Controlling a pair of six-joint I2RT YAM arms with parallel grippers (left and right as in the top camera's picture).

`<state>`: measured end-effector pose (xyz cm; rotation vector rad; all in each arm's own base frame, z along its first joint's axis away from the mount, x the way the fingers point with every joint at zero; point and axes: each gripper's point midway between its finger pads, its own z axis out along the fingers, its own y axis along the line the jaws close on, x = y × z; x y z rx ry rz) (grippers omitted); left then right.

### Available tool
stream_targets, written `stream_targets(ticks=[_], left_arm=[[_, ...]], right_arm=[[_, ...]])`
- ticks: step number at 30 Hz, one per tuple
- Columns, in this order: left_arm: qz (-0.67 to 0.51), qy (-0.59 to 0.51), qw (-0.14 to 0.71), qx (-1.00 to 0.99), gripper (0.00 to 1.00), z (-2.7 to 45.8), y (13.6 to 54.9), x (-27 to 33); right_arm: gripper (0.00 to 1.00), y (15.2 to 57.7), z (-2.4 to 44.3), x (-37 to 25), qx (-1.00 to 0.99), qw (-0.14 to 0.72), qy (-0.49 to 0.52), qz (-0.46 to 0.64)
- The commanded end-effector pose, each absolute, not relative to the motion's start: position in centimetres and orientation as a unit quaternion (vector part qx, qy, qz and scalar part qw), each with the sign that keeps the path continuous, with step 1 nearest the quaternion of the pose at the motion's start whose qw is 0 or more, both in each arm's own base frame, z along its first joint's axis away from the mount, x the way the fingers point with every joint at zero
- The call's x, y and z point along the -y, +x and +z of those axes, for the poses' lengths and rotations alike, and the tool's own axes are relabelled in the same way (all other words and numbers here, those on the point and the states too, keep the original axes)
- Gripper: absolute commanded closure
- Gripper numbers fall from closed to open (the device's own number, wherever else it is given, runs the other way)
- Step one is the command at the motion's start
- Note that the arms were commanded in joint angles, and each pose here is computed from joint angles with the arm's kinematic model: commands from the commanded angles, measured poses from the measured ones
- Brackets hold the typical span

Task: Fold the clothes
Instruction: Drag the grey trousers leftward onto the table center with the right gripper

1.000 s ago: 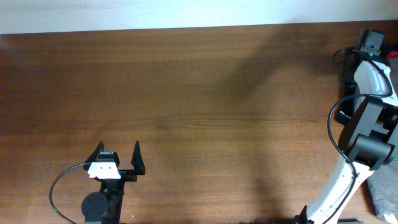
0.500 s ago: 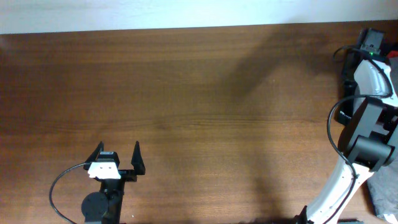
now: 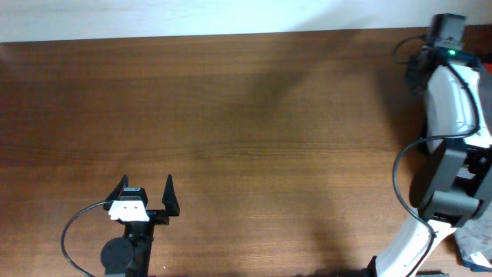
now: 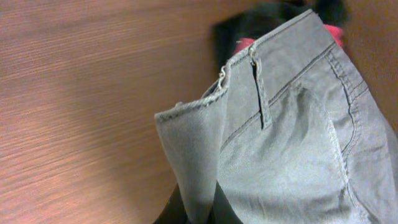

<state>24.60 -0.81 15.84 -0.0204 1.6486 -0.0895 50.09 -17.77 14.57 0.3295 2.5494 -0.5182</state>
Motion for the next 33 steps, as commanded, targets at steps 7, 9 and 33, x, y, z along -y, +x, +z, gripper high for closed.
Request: stream_targets(ticks=[7, 9, 33], left_arm=[[-0.029, -0.006, 0.679, -0.733, 0.01, 15.7, 24.6, 0.6], [-0.029, -0.006, 0.679, -0.733, 0.01, 15.7, 24.6, 0.6], [-0.029, -0.006, 0.679, -0.733, 0.01, 15.7, 24.6, 0.6]], right_arm=[[0.96, 53.4, 16.3, 4.9, -0.946, 0.307, 0.017, -0.103], [0.96, 53.7, 16.2, 1.9, -0.948, 0.312, 0.001, -0.07], [0.96, 47.4, 11.5, -29.6, -0.936, 0.27, -0.168, 0.149]])
